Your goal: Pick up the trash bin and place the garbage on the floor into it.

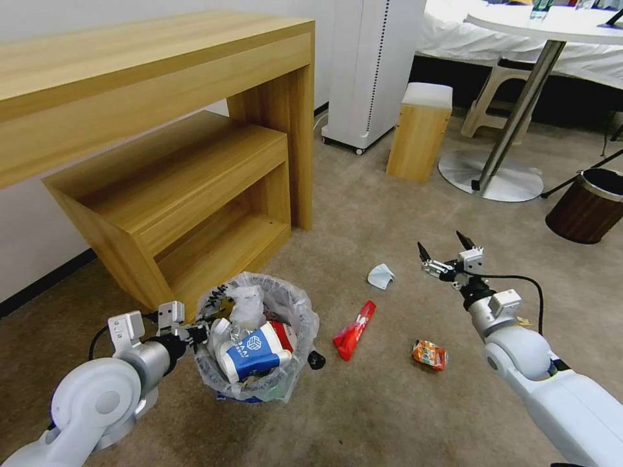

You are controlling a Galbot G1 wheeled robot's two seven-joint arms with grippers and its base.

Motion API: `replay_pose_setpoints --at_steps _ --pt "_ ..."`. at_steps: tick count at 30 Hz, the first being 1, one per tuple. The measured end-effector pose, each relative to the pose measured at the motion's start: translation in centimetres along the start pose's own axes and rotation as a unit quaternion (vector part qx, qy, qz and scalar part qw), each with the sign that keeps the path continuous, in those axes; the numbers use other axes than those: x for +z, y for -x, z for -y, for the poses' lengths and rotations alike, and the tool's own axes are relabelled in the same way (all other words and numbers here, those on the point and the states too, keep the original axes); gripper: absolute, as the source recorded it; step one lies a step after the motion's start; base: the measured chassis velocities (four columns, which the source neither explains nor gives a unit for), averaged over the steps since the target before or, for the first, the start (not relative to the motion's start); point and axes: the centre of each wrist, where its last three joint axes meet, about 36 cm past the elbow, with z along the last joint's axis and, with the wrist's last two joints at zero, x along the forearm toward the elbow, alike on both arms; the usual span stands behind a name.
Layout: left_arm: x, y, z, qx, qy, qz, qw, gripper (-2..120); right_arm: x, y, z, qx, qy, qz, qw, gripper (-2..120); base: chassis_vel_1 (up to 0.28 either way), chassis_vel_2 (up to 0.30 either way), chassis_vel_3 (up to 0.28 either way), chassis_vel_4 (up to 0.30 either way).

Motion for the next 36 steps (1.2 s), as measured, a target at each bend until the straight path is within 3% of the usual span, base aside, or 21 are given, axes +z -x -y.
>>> replay_pose_setpoints --at_steps 23,36 --pt "0.3 0.1 0.0 -0.004 -0.005 0.008 0.9999 0 0.5 0.1 0.1 0.001 0.000 0.006 1.000 96 -0.043 0.042 0.044 -0.042" --pt "1.1 0.4 0.0 -0.007 -0.009 0.006 0.9999 0 0.9 -1.2 1.9 -0.042 -0.016 -0.012 0.999 100 -0.020 0.020 0.018 -0.018"
